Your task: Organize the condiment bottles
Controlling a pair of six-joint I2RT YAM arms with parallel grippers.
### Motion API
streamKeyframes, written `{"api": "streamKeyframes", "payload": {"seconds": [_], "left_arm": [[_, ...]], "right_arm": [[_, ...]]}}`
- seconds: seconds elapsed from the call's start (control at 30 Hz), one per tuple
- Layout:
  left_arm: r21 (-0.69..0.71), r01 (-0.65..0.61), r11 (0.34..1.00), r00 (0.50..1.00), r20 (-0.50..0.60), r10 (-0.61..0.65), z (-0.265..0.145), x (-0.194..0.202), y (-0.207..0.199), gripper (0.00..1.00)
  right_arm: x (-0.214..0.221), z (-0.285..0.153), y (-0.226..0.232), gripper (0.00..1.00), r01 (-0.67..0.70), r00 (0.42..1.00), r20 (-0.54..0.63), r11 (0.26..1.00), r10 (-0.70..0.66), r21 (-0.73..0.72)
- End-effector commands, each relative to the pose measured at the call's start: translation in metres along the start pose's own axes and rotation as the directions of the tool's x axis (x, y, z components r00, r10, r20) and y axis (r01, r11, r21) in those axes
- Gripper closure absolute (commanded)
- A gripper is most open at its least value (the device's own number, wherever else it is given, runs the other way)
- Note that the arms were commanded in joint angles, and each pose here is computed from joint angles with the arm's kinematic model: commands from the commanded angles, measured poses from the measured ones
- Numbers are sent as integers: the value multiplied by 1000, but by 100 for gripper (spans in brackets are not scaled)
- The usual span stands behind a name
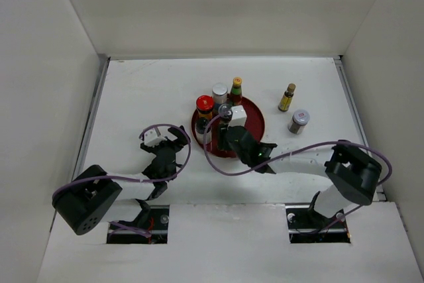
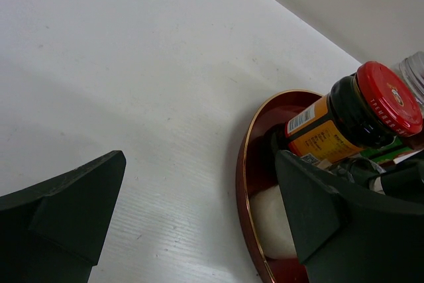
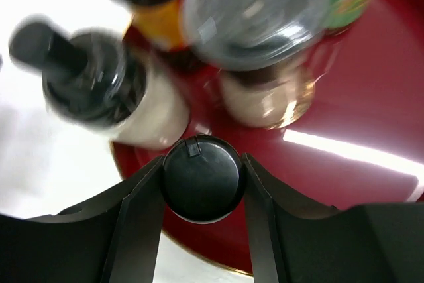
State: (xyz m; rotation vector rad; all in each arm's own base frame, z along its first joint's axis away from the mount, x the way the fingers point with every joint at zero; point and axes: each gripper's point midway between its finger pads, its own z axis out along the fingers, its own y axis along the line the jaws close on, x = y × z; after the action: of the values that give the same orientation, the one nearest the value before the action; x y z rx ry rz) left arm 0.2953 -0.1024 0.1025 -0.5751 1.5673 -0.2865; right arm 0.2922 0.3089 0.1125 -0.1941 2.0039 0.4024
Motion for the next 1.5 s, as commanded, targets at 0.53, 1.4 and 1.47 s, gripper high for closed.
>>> {"api": "streamKeyframes", "payload": {"seconds": [0.53,1.4,1.47], "left_arm": [[41,77,996,996,35,-79,4,-14,-19,0],[26,55,998,998,26,-56,6,-9,-15,0],[34,62,998,998,27,-63,5,-10,-17,0]], "right_arm": [[-107,-51,-93,12,-222,928,327,969,177,108],[-160,44,-296,65,-243,956,270,815,112,525],[-170,30,-295,68,-253,949,299,808,100,533]]}}
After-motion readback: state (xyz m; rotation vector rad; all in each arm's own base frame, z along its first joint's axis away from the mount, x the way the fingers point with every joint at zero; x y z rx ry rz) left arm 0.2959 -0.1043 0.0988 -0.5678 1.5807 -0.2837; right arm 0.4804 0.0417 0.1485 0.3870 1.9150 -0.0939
